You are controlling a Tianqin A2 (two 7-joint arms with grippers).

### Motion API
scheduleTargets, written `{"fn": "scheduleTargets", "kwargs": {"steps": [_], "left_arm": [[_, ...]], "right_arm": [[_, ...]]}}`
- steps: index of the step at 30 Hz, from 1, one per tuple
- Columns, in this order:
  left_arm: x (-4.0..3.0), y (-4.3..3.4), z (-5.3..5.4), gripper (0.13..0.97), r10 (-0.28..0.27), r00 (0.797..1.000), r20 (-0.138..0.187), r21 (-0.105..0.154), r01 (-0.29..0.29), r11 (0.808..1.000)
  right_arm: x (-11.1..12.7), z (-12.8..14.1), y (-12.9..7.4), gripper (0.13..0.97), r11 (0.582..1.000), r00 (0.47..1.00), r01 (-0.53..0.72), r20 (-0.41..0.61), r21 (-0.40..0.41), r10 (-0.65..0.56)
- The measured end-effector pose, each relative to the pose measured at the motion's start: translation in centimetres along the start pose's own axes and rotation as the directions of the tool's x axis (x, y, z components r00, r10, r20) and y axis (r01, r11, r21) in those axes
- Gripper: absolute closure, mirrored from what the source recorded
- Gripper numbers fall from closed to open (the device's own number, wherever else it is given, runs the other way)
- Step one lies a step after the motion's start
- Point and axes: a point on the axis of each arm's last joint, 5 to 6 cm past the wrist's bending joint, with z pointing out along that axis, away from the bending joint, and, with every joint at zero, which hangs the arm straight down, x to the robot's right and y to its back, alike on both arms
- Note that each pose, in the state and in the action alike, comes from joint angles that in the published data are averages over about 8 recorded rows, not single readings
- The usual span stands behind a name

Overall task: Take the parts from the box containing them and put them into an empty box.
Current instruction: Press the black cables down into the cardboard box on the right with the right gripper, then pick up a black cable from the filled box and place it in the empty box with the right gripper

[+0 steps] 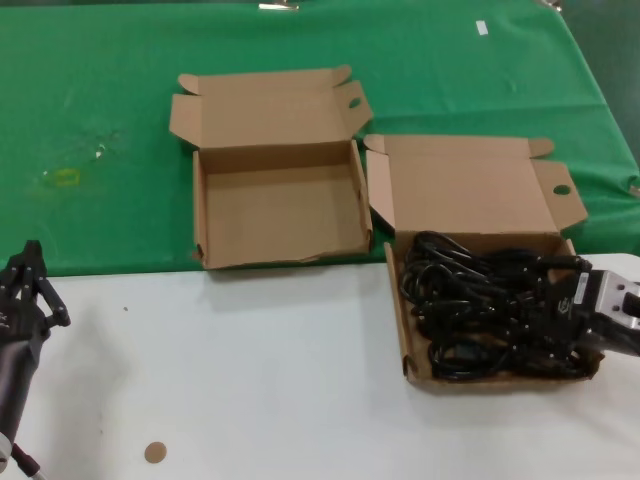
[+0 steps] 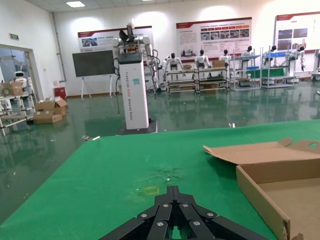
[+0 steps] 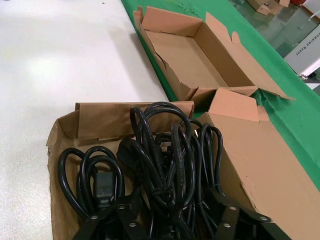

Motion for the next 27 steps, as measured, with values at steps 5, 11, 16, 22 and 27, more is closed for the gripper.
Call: {"fn": "scheduleTargets", "kwargs": {"steps": [5,11,16,22,27], "left_arm": [[0.0,0.0,0.0,0.953,0.0,1.0,0.0,0.0,0.0,1.0],[0.0,0.0,0.0,0.953,0.0,1.0,0.0,0.0,0.0,1.0],[0.0,0.0,0.0,0.953,0.0,1.0,0.0,0.0,0.0,1.0],[0.0,0.0,0.0,0.953,0.0,1.0,0.0,0.0,0.0,1.0],[0.0,0.0,0.0,0.953,0.0,1.0,0.0,0.0,0.0,1.0]], "right_arm": [[0.0,0.1,-0.2,0.617,1.0,1.0,0.003,0.002,0.005,-0.003],[-0.1,0.1,-0.3,0.722,1.0,1.0,0.006,0.005,0.009,-0.006],[0.0,0.1,-0.4,0.769,1.0,1.0,0.009,0.004,0.01,-0.009],[0.6,-0.3,-0.8,0.849,1.0,1.0,0.018,-0.003,0.013,-0.018],[1.3,-0.7,-1.4,0.853,0.999,0.999,0.03,-0.016,0.016,-0.03]]}}
